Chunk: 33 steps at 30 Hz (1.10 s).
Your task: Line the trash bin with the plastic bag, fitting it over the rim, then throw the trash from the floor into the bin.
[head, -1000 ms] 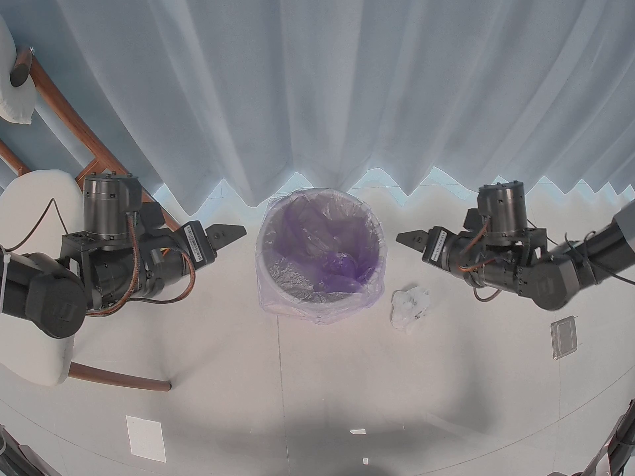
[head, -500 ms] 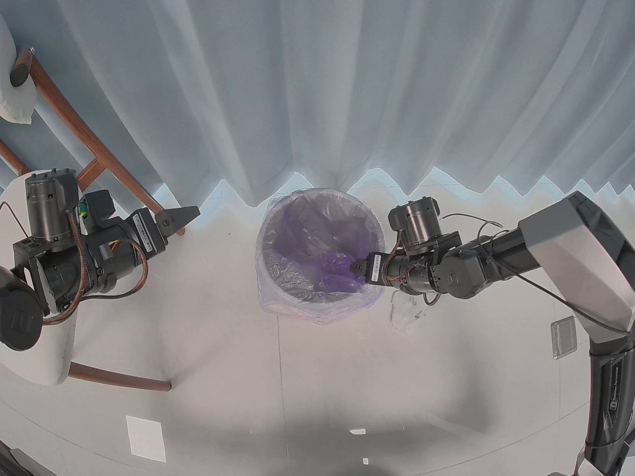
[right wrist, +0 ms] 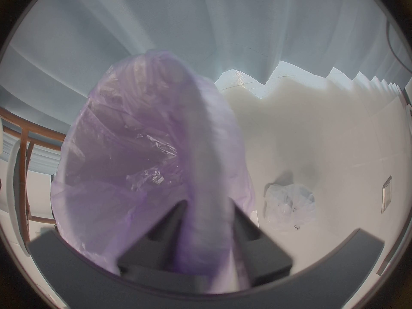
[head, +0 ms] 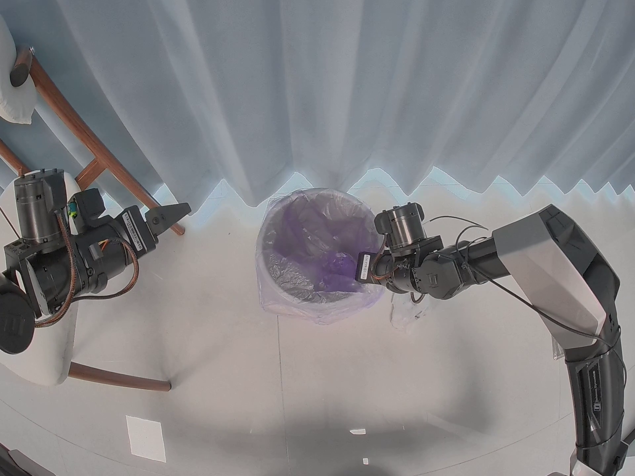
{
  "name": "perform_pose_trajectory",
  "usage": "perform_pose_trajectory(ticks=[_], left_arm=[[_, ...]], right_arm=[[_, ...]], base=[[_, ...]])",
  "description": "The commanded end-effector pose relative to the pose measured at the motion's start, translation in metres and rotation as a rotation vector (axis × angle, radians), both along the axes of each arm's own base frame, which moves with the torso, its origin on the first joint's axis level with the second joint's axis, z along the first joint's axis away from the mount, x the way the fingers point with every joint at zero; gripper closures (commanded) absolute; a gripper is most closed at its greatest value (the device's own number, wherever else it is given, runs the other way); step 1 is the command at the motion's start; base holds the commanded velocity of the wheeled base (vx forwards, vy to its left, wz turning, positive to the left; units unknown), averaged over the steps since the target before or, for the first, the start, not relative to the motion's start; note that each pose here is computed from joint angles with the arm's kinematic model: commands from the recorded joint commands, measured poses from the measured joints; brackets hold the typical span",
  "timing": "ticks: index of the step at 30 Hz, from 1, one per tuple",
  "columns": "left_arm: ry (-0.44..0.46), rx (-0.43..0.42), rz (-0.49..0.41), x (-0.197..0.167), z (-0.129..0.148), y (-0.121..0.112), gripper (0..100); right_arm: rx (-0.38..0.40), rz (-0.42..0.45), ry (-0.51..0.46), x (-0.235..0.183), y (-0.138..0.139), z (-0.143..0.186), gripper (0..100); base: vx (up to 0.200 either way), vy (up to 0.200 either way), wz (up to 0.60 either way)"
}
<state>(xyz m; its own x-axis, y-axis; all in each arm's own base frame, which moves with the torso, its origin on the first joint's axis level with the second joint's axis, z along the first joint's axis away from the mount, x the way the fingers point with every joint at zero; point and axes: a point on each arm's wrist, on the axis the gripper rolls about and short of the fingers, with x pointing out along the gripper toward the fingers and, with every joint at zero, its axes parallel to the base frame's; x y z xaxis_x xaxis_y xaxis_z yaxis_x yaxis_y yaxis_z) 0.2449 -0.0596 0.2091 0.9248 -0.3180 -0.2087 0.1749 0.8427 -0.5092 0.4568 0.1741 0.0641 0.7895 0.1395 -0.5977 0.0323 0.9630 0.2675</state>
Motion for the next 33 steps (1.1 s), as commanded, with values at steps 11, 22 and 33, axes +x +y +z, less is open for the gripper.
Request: perform_pose_trajectory(ticks=[11, 22, 33], left_arm=[[0.0, 0.001, -0.013, -0.001, 0.0, -0.002, 0], [0.09, -0.006, -0.099, -0.011, -0.023, -0.004, 0], [0.103, -0.023, -0.28, -0.022, -0.031, -0.028, 0]], right_arm=[[0.011, 0.083, -0.07, -0.012, -0.041, 0.057, 100], [0.134, 0.346, -0.049, -0.092, -0.092, 0.108, 100], [0.142, 0.392, 0.023, -0.153, -0.095, 0.101, 100]], base=[[0.0, 0.0, 0.0], [0.0, 0.0, 0.0], [0.0, 0.0, 0.0]])
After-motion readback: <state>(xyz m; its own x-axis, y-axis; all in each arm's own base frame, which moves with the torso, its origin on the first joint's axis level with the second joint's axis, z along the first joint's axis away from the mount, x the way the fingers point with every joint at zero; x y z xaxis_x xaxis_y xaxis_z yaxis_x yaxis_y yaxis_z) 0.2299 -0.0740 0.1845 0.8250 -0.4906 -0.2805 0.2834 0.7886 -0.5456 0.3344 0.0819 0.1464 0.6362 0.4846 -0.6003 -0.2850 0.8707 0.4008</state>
